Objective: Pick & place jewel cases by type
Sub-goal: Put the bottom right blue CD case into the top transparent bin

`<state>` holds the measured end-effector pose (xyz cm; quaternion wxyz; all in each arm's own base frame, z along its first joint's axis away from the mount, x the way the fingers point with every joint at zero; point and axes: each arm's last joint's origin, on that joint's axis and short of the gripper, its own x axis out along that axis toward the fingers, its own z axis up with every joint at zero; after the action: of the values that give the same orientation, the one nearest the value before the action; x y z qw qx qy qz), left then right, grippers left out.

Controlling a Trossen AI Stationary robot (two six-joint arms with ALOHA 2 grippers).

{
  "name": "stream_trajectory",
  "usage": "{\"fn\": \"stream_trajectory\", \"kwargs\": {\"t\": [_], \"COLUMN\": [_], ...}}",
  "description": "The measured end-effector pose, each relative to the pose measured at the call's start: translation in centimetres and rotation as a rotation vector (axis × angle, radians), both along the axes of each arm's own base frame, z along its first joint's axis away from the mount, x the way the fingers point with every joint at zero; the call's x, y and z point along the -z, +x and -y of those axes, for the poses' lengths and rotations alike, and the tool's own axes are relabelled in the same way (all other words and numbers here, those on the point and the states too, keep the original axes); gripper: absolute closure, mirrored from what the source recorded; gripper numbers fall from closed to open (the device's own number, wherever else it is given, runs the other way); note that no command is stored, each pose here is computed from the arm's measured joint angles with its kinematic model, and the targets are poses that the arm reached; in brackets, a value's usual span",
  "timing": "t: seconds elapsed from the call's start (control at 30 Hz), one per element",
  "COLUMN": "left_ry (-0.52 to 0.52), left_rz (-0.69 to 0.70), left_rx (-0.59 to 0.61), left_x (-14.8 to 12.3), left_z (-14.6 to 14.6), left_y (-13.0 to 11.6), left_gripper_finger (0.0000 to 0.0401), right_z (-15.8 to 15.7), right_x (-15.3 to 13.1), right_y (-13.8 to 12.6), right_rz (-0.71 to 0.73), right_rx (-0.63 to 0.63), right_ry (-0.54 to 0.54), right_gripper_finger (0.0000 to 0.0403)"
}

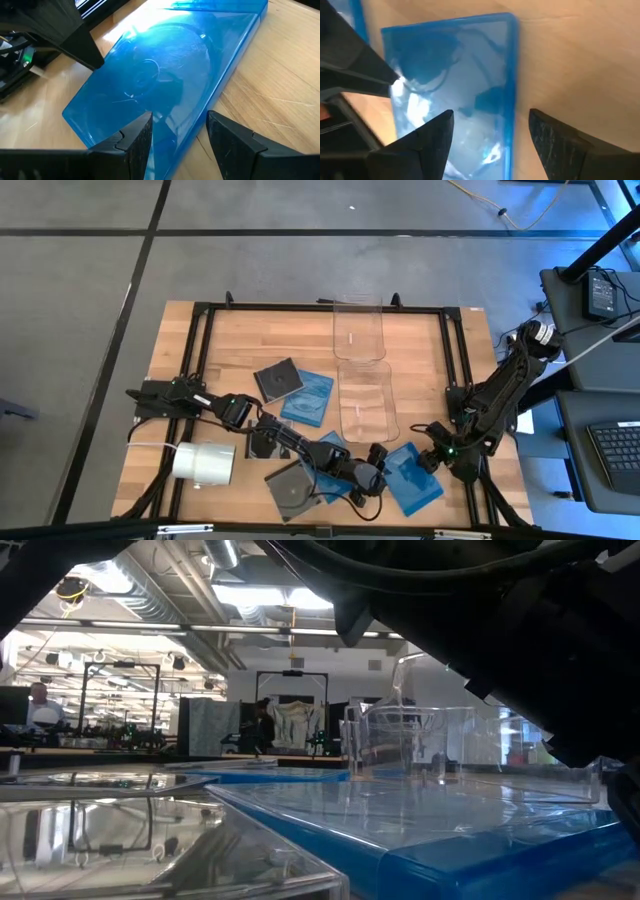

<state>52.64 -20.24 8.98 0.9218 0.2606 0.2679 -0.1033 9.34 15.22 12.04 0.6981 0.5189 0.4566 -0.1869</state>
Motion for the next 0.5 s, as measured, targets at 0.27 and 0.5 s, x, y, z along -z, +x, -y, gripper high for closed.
{"fn": "stream_trajectory", "kwargs": {"t": [0.27, 0.5], "left_ry": [0.003, -0.002], "left_rz": [0.005, 0.011], "left_rx": [-0.001, 0.001], "left_x": [-0.04, -0.08], "left_z": [-0.2, -0.44], "left_y": [0.1, 0.24], "left_gripper_finger": [0.0217, 0.0216], "right_z": [-0.14, -0.63], "right_x": [0.4, -0.04], "right_y": [0.16, 0.47], "right_rz": [0.079, 0.129], "right_rx": [-0.017, -0.076], "right_ry": [0.044, 0.02], "right_gripper_finger": [0.0143, 0.0142]}}
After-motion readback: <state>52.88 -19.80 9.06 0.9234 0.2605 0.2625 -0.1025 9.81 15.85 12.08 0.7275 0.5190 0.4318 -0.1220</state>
